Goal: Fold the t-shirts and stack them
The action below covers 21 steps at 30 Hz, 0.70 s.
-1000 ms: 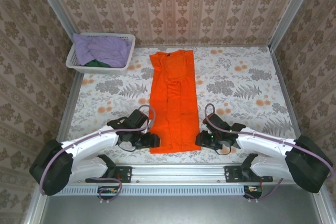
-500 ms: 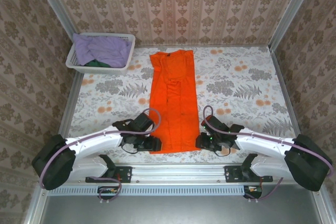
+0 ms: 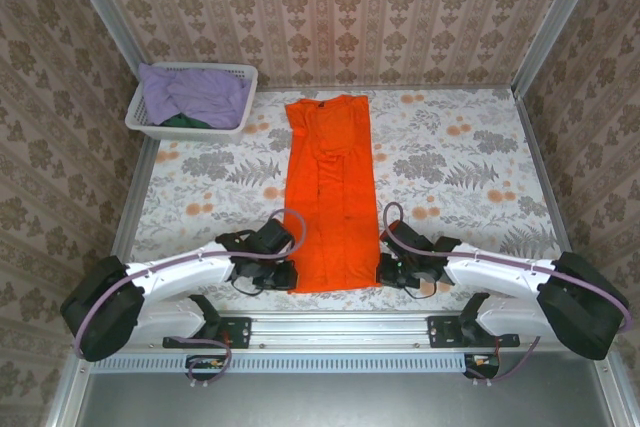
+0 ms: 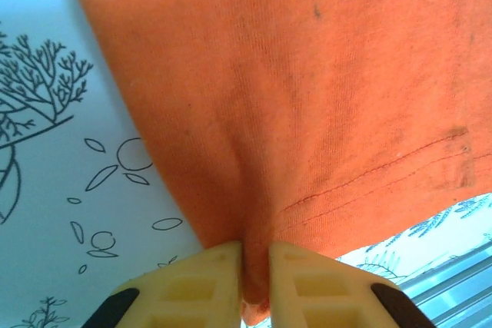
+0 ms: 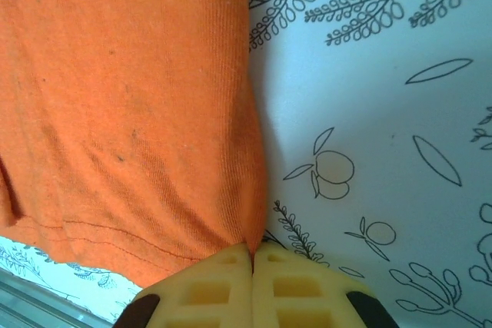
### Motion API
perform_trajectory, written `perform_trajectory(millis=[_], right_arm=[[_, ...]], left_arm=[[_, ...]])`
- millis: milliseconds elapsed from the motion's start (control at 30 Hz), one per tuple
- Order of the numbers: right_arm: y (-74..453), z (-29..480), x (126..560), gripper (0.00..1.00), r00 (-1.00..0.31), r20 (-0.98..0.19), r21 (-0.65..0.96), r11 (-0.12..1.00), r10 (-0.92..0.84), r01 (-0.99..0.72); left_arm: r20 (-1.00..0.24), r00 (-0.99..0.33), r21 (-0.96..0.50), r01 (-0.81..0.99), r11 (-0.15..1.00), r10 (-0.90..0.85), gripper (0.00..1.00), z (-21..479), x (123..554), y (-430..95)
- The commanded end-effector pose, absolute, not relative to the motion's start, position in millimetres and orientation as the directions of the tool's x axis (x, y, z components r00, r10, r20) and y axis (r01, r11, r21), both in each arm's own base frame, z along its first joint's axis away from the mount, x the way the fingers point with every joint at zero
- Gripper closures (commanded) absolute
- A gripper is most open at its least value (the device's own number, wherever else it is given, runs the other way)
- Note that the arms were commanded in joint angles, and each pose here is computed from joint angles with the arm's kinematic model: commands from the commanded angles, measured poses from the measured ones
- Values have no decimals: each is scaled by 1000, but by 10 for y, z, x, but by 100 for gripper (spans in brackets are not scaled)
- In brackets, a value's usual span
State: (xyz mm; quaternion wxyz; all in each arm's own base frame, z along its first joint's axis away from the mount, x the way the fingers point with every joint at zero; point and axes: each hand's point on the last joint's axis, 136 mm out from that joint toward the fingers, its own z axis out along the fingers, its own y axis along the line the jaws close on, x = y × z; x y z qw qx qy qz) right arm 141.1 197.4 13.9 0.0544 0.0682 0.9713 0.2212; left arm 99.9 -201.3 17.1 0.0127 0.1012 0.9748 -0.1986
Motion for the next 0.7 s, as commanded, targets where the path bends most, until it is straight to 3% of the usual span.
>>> perform_trajectory(millis=[0,200,267,500,667], right_arm=[[1918,107,1298,98,-988,-37,401,908,151,124],[1901,131,1224,100,-985,-28,409,901,169,143],[1897,134,1214,100,-985,-30,410,900,172,145],[1939,140,1212,100,-986,-28,415,899,167,140],[1954,151,1204,100,-987,-29,416,900,160,134]], left_arm=[[-30,-978,-282,206,937,206,85,86,887,-1787],[-32,-984,-283,179,942,177,56,157,830,-1712],[-59,-985,-257,170,951,161,52,179,857,-1629],[-30,-991,-342,135,930,133,51,80,806,-1757],[-16,-991,-363,127,923,130,58,31,800,-1816]])
